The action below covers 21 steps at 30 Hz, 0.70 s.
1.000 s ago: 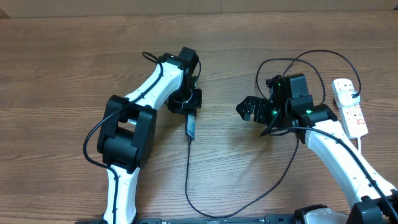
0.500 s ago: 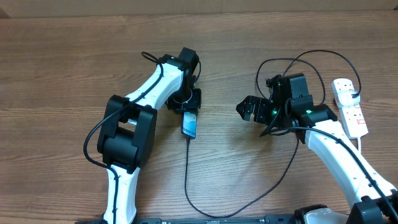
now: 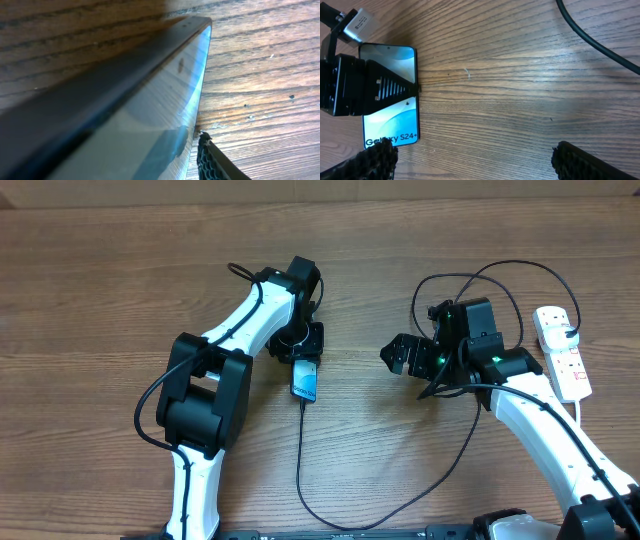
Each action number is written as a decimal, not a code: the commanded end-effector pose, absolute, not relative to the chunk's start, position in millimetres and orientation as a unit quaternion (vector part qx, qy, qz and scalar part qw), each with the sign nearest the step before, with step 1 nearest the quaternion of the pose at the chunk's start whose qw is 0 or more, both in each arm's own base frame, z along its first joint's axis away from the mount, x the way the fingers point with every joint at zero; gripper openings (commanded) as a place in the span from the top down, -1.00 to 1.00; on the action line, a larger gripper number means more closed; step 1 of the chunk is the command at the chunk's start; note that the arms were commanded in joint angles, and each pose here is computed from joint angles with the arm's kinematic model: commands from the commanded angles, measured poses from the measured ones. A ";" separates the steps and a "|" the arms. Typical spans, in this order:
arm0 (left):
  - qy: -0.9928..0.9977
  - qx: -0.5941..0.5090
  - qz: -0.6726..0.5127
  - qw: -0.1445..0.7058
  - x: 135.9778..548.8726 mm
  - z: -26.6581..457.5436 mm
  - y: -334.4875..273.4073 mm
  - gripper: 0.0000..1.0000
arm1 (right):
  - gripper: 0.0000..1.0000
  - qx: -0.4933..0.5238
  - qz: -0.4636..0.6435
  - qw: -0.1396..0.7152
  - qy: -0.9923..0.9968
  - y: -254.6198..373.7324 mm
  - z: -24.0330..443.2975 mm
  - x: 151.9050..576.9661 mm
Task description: Plug charger to phone and switch on socket
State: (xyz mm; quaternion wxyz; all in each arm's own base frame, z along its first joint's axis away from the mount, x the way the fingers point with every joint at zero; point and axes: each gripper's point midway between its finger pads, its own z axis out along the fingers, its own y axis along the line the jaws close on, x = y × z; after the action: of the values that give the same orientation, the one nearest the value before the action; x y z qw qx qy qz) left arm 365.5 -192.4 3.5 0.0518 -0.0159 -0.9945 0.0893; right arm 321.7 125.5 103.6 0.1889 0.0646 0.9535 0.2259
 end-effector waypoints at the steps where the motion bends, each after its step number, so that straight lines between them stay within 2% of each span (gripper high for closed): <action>1: -0.995 -0.020 0.083 0.049 362.7 6.3 -192.9 0.25 | -1.00 0.063 0.222 0.200 0.952 123.8 108.2 327.5; 7: -0.995 -0.020 0.085 0.050 362.1 6.5 -193.8 0.35 | -1.00 0.063 0.222 0.200 0.952 123.8 108.2 327.5; 16: -0.995 -0.021 0.088 0.052 360.8 6.8 -195.4 0.28 | -1.00 0.063 0.222 0.200 0.952 123.8 108.2 327.5; 21: -0.994 -0.022 0.088 0.053 360.0 6.8 -196.5 0.31 | -1.00 0.063 0.222 0.200 0.952 123.8 108.2 327.5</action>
State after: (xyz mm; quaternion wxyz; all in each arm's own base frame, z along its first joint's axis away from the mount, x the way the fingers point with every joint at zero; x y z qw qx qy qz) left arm 364.5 -192.4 3.7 0.0534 -0.0161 -0.9945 0.0886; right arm 321.6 125.4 103.6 0.1887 0.0648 0.9535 0.2258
